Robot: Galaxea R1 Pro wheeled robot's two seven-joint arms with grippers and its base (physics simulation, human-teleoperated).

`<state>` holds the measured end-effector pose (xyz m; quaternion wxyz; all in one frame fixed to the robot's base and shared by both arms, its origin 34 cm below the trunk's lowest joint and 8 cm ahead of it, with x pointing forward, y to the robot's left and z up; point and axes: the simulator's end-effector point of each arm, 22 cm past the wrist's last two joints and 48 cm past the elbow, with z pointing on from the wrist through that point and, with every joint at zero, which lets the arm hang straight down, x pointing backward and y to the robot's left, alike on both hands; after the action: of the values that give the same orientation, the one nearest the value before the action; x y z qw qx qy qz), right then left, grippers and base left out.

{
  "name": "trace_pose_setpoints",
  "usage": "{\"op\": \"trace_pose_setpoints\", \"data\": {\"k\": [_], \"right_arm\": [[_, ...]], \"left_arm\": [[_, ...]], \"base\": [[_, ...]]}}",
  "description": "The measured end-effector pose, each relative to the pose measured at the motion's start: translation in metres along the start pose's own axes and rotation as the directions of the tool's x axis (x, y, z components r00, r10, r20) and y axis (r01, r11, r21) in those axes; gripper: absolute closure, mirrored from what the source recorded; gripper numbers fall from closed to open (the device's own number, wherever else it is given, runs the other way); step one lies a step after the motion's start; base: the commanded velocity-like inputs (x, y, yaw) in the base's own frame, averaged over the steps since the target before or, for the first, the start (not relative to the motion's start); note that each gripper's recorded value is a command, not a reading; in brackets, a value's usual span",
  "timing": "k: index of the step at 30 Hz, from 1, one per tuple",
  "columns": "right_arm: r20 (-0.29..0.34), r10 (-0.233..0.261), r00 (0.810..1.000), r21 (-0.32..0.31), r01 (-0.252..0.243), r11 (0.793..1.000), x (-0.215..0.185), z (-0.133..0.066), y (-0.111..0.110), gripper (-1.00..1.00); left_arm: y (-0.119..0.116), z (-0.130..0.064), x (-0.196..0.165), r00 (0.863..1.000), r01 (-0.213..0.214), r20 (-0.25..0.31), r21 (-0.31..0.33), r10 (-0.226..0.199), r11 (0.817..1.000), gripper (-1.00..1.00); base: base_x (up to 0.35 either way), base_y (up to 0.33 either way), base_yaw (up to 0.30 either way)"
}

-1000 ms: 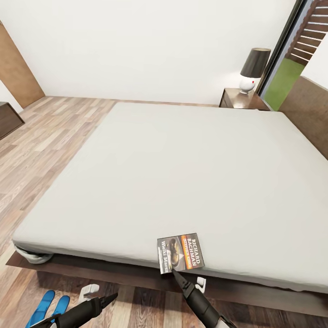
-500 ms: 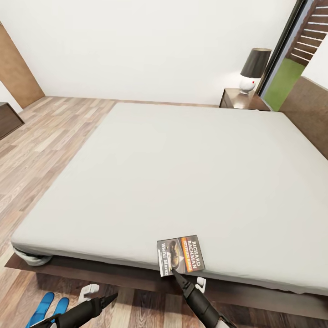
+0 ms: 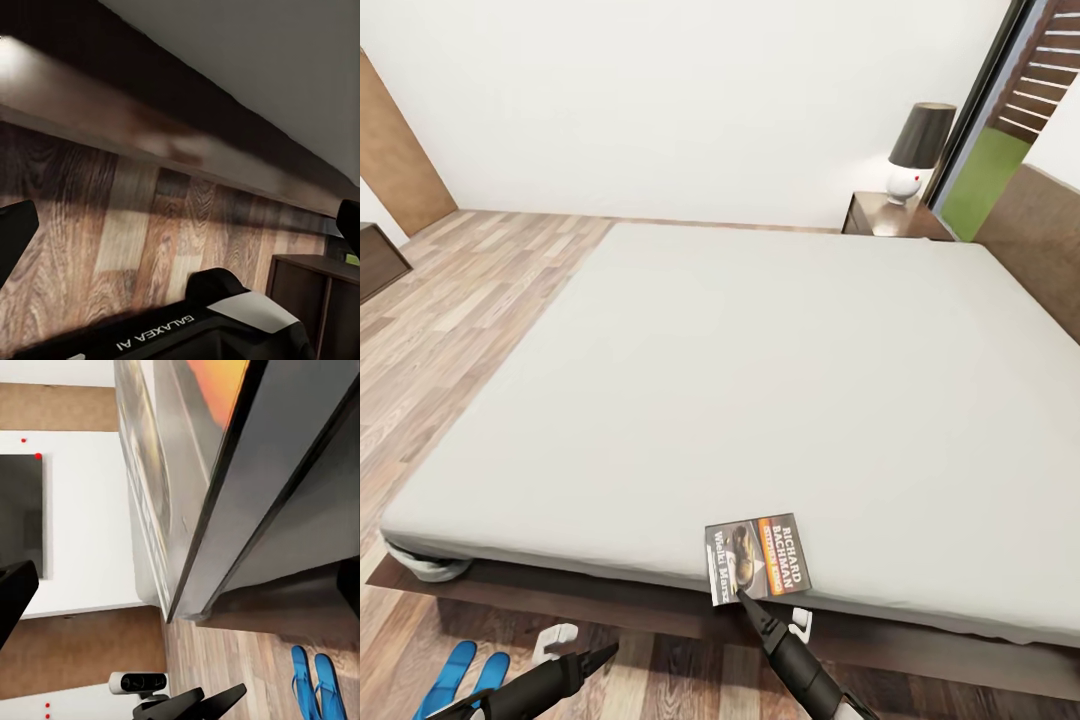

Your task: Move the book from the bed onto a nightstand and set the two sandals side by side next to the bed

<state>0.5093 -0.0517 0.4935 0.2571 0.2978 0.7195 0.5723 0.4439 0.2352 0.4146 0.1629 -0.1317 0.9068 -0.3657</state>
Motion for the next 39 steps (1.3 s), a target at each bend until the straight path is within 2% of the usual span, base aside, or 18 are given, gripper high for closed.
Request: {"op": "trace_pose_setpoints", "data": {"k": [33, 34, 39], "right_arm": [[-0.023, 0.000, 1.000, 0.000, 0.000, 1.000, 0.0061, -0.0003, -0.0002, -1.00], [-0.023, 0.000, 1.000, 0.000, 0.000, 1.000, 0.0061, -0.0003, -0.0002, 1.00], [-0.023, 0.001, 1.000, 0.001, 0.000, 1.000, 0.0060, -0.0003, -0.0004, 1.00]], "left_arm": [[0.0000, 0.0001, 0.0000, 1.000, 0.000, 0.000, 0.000, 0.000, 1.000, -1.00], [0.0000, 0.0001, 0.0000, 1.000, 0.000, 0.000, 0.000, 0.000, 1.000, -1.00], [0.0000, 0.0001, 0.0000, 1.000, 0.000, 0.000, 0.000, 0.000, 1.000, -1.00]], "base": [[0.027, 0.000, 0.000], [0.000, 0.000, 0.000], [0.000, 0.000, 0.000]]}}
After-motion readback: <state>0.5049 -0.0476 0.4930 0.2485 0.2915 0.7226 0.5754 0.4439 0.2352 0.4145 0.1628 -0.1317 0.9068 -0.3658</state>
